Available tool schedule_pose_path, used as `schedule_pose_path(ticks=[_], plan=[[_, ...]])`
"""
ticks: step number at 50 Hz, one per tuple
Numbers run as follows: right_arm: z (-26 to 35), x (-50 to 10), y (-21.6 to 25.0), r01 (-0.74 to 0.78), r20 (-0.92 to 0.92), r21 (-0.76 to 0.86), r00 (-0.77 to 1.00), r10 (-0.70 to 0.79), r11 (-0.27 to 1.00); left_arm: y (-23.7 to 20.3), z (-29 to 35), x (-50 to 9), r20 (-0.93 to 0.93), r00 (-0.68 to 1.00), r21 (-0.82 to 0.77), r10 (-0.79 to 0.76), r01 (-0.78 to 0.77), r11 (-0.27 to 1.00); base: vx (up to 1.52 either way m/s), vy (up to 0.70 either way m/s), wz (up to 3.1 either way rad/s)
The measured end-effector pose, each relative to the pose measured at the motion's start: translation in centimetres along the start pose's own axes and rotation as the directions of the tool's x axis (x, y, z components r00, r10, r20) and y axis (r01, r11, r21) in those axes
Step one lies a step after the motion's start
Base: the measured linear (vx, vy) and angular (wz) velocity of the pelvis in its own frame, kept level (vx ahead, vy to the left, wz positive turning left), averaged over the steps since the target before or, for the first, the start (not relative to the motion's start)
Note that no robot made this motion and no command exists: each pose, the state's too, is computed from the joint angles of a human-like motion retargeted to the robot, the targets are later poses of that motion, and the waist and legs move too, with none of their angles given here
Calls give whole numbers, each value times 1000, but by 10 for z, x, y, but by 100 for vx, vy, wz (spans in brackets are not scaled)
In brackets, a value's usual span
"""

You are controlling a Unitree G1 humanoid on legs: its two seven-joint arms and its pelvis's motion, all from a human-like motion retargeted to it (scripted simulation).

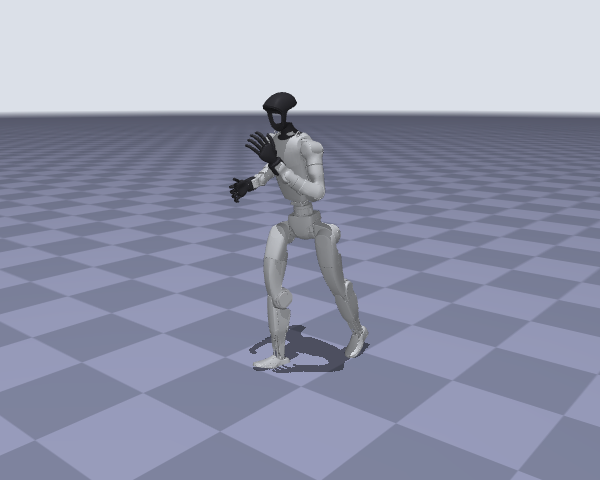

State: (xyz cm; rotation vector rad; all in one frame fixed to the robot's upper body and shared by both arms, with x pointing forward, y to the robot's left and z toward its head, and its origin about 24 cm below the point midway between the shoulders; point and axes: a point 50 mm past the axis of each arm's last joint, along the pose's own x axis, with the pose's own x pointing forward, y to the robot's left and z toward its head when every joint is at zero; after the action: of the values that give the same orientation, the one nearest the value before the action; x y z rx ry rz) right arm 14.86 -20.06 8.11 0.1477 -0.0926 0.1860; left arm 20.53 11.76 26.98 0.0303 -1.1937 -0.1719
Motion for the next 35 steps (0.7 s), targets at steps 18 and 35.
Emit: schedule_pose_path(ticks=[18,35], plan=[[129,71,83,-415,765,133,621,174,900,84,6,-183,-842,538,-2,-50,90,996,123,-3,-91],[-12,4,1,-99,-36,-217,995,93,971,-21,-13,40,145,987,171,64,-89,981,114,21,47]])
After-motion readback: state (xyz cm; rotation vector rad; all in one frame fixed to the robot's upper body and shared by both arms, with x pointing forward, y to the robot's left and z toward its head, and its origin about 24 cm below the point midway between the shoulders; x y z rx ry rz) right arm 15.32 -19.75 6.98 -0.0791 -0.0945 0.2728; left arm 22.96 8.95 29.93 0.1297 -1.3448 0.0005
